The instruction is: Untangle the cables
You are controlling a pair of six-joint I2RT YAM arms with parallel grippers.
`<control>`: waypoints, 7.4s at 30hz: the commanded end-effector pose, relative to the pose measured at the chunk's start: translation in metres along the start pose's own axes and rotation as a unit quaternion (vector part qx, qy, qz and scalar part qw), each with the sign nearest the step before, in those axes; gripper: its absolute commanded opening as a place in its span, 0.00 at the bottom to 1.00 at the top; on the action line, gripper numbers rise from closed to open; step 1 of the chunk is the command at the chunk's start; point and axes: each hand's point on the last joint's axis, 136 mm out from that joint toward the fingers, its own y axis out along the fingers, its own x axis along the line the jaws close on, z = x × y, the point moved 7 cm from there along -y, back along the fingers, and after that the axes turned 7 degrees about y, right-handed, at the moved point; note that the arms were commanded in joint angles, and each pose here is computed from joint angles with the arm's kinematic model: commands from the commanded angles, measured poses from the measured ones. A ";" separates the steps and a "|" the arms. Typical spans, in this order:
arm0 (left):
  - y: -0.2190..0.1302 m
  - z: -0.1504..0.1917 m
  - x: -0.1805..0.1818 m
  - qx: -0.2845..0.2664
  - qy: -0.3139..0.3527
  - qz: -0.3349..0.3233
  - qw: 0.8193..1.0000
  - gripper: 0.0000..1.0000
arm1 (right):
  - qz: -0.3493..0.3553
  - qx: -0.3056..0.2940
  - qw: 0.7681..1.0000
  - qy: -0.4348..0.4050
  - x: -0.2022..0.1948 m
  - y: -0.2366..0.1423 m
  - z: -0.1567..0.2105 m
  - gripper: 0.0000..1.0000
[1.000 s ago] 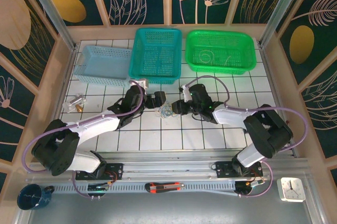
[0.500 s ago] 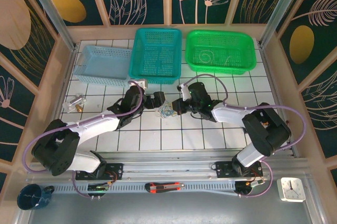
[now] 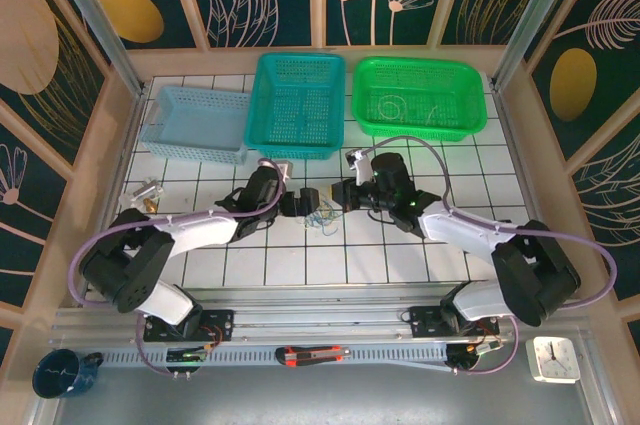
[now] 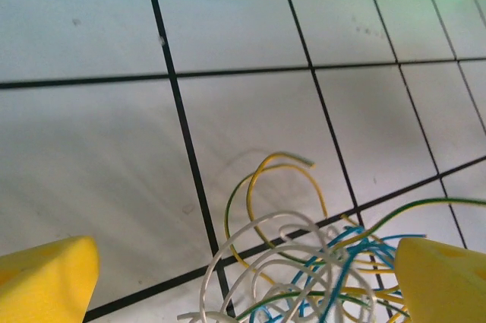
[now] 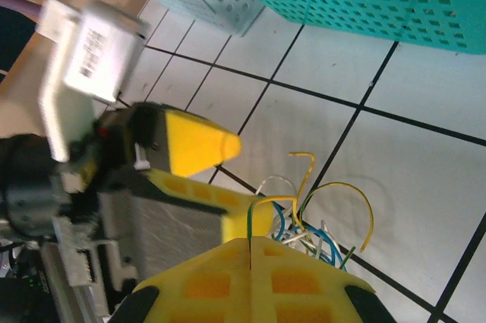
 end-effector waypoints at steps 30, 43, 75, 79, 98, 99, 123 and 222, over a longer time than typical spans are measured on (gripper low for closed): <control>0.022 0.019 0.003 0.040 0.002 0.026 0.999 0.99 | -0.188 -0.207 0.959 -0.046 0.132 -0.138 -0.095 0.00; -0.016 -0.005 -0.004 -0.013 0.015 0.011 1.000 0.99 | -0.141 -0.234 0.962 -0.022 0.112 -0.137 -0.098 0.00; -0.106 -0.118 -0.038 -0.185 0.107 -0.019 0.977 0.99 | -0.128 -0.221 0.967 0.016 0.087 -0.107 -0.113 0.00; -0.113 -0.123 -0.043 -0.200 0.137 -0.007 0.970 0.99 | -0.129 -0.217 0.967 0.015 0.087 -0.105 -0.113 0.00; -0.111 -0.091 -0.006 -0.235 0.014 -0.068 0.970 0.99 | -0.026 -0.219 0.975 0.001 0.030 0.011 -0.190 0.00; -0.112 -0.089 -0.005 -0.237 0.011 -0.068 0.969 0.99 | -0.017 -0.217 0.976 0.001 0.024 0.021 -0.195 0.00; -0.088 -0.068 0.001 -0.197 -0.011 -0.051 0.979 0.99 | 0.001 -0.173 0.985 -0.006 0.019 0.035 -0.203 0.49; -0.055 -0.040 -0.006 -0.112 0.036 0.026 0.993 0.99 | 0.031 -0.028 0.974 0.223 -0.068 0.018 0.043 0.27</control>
